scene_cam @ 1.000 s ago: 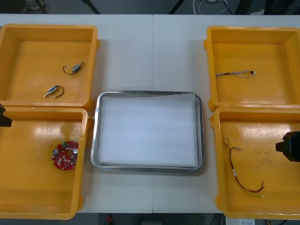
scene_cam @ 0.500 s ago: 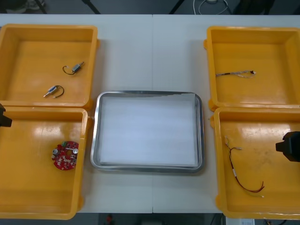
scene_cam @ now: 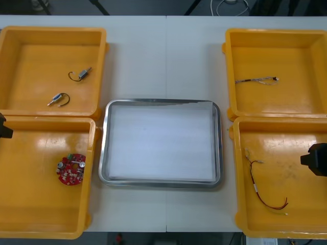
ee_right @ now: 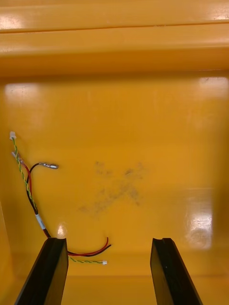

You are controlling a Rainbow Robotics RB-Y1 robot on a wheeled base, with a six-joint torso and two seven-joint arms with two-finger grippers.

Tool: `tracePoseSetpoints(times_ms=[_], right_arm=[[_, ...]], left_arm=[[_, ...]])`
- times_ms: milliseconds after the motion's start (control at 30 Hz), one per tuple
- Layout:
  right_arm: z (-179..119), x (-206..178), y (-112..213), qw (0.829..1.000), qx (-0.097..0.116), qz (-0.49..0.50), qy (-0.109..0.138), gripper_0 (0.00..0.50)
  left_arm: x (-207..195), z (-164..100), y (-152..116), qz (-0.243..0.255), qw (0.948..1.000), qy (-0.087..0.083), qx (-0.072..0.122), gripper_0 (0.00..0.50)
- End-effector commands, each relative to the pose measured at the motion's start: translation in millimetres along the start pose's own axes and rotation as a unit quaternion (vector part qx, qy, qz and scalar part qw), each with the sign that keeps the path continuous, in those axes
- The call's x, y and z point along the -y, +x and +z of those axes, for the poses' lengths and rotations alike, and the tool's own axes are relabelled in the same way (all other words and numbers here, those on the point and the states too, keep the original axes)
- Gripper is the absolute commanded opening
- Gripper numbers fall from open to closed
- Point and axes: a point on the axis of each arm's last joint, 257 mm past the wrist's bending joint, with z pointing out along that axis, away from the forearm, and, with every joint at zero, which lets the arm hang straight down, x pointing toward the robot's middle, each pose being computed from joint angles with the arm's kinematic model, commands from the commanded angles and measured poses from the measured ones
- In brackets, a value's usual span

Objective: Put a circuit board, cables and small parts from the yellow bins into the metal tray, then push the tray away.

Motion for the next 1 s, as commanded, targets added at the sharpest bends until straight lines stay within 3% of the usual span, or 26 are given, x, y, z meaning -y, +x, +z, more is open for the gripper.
tracePoseSetpoints(times_ms=[33,1000], right_arm=[[-0.1,-1.2,8.1,1.0,-0.008,0.009,0.002,0.5],[-0.1,-1.2,8.1,1.0,-0.008,0.009,0.002,0.5]], left_arm=[[-11.9,-11.1,0.3,0.001,0.9997,-0.024,0.004,0.5],[-11.9,-11.1,0.3,0.001,0.9997,-0.024,0.004,0.5]])
